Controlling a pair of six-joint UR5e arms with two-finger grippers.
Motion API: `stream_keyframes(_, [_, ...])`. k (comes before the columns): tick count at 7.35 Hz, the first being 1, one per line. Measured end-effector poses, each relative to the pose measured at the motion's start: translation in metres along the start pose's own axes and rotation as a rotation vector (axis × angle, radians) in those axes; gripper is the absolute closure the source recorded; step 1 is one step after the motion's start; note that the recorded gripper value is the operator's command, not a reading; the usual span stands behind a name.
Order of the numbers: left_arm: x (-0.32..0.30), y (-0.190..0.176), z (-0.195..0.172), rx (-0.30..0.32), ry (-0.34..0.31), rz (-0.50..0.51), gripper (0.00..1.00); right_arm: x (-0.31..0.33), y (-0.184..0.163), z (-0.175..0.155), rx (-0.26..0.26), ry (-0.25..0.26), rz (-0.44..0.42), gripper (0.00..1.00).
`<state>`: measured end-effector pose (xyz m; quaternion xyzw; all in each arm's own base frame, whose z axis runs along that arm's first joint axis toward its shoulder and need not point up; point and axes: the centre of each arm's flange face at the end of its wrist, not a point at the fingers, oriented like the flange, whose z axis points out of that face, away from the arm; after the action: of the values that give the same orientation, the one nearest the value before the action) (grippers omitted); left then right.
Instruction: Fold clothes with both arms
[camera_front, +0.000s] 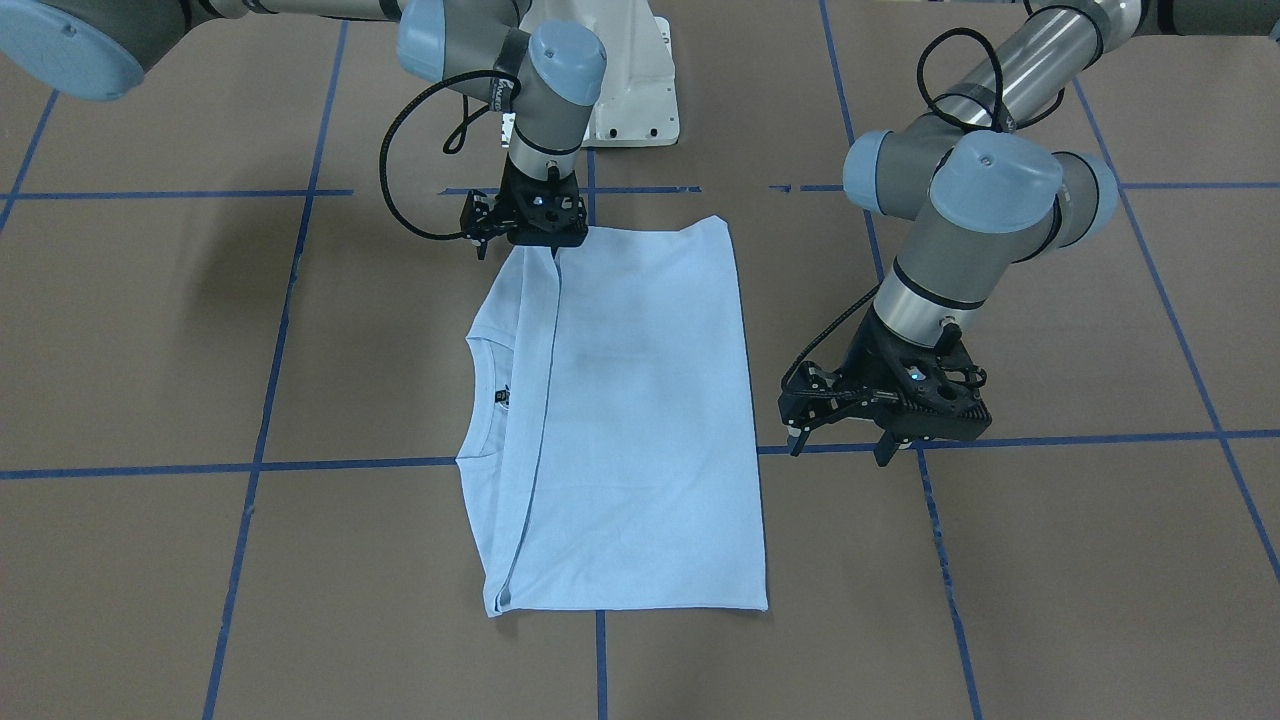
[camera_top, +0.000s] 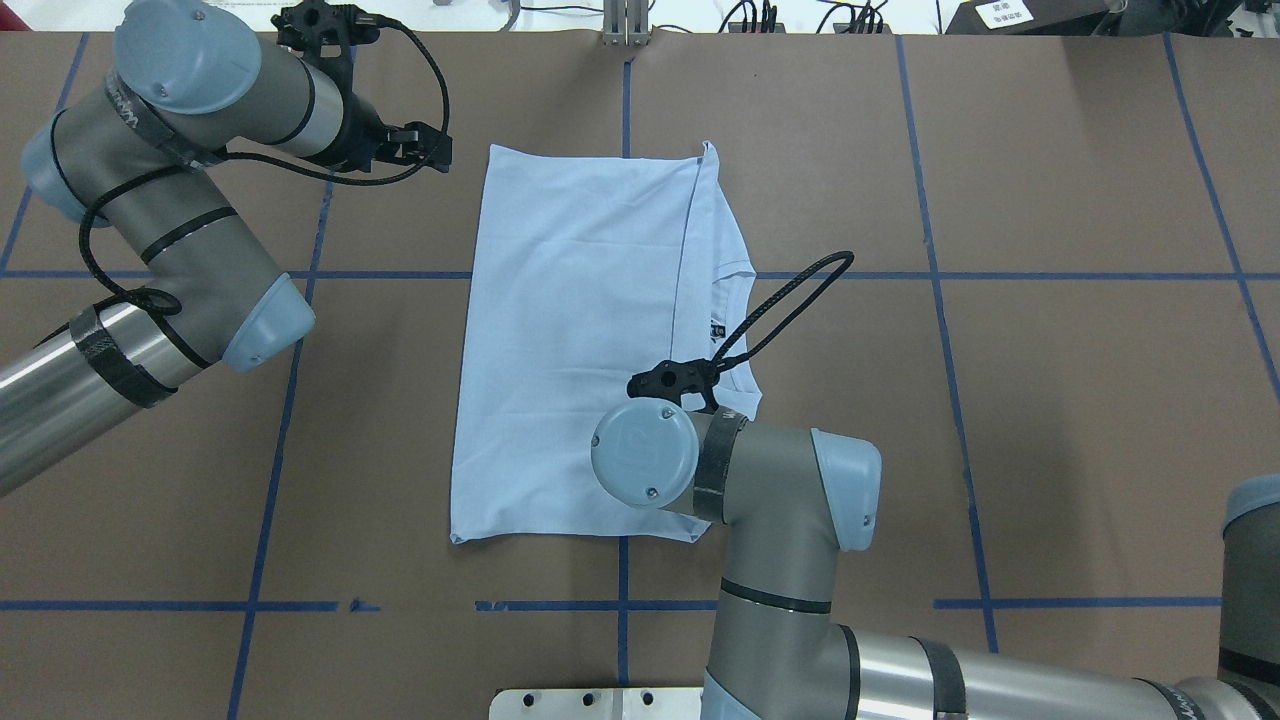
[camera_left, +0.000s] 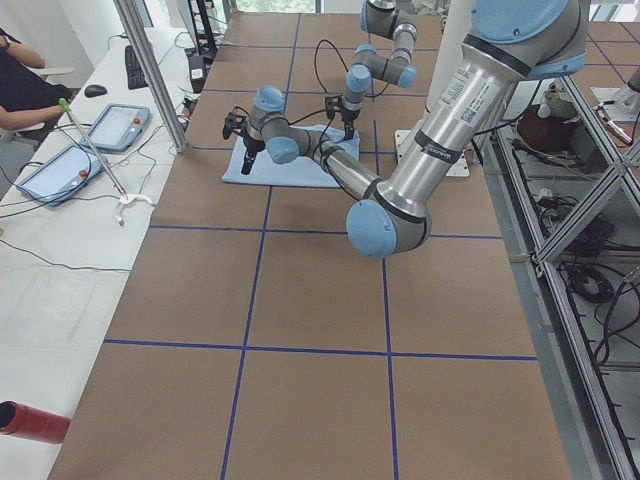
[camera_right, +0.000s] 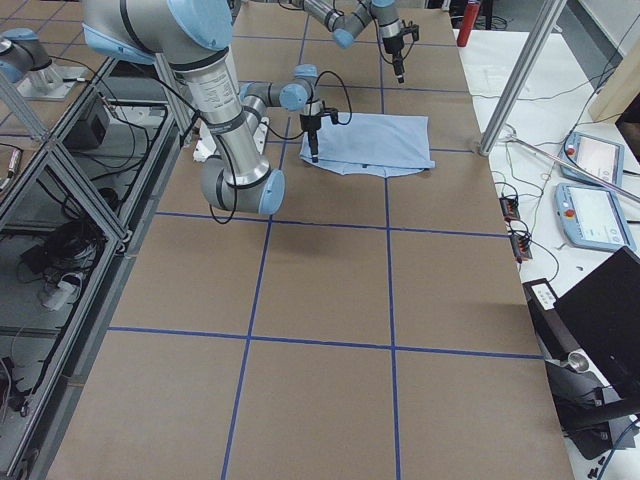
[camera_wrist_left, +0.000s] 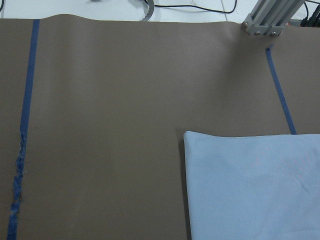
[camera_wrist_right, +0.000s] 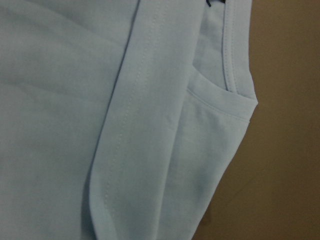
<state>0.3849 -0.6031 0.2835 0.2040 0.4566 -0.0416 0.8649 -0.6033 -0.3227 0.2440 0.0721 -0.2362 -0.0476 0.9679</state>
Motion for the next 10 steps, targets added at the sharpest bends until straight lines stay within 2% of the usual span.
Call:
stream_keyframes(4, [0.007,0.007,0.004,-0.011,0.007,-0.012,0.0,0.044,0.004,0.011,-0.004,0.011,0.007,0.0])
stream_keyframes(6, [0.008,0.009,0.004,-0.013,0.008,-0.012,0.0,0.05,-0.008,-0.009,0.019,-0.027,0.024,0.0])
stream_keyframes(8, [0.007,0.009,0.007,-0.016,0.004,-0.01,0.0,0.047,-0.026,-0.026,0.064,-0.099,0.017,0.0])
stream_keyframes(10, [0.006,0.009,0.007,-0.017,0.003,-0.01,0.0,0.025,-0.046,-0.016,0.082,-0.122,0.01,0.0])
